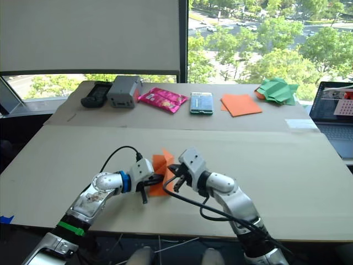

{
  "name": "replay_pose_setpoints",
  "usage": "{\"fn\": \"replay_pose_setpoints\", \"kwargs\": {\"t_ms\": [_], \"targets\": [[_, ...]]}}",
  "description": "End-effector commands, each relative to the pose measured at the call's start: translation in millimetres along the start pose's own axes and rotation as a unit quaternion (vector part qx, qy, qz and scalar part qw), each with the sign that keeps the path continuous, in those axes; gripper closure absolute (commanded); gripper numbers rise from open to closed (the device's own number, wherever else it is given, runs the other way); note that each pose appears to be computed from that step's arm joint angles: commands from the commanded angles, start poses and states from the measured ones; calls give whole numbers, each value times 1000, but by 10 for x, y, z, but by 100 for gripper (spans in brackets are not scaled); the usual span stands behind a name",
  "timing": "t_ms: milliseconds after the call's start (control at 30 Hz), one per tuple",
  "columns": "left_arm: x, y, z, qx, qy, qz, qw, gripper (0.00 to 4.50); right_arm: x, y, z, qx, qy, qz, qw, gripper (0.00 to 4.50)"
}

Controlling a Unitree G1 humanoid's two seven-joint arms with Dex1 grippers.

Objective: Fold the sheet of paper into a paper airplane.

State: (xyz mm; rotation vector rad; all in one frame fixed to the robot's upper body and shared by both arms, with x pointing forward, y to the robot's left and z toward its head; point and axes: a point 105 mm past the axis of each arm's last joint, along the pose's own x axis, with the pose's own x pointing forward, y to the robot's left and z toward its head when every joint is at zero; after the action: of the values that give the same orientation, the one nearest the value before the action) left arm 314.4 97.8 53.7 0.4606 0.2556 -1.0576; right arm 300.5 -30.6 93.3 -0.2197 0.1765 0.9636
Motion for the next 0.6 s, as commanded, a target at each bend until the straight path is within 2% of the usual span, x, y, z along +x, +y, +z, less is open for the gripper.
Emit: {"fn": "replay_pose_setpoints", "kwargs": {"t_ms": [33, 200, 300, 333, 400, 467, 600], "targets": [[-174, 60, -223, -28, 48, 24, 998, 450, 98, -16, -32, -1, 7, -2, 1000, 448], [-476, 133, -199, -24, 65, 55, 996, 450, 208, -5, -252, -5, 54, 3, 999, 448], [-669, 212, -136, -18, 66, 78, 995, 450, 225, 8, -291, -5, 63, 9, 998, 448], [-712, 248, -88, -20, 59, 86, 994, 450, 227, 9, -297, -5, 64, 10, 998, 448], [-774, 379, 118, -43, 10, 109, 993, 450, 237, 6, -301, -2, 65, 12, 998, 448], [-722, 405, 301, -61, -37, 100, 992, 450, 242, 11, -324, -5, 69, 14, 998, 448], [-475, 259, 333, -84, -59, 51, 993, 450, 245, 9, -346, -5, 73, 16, 997, 448]]}}
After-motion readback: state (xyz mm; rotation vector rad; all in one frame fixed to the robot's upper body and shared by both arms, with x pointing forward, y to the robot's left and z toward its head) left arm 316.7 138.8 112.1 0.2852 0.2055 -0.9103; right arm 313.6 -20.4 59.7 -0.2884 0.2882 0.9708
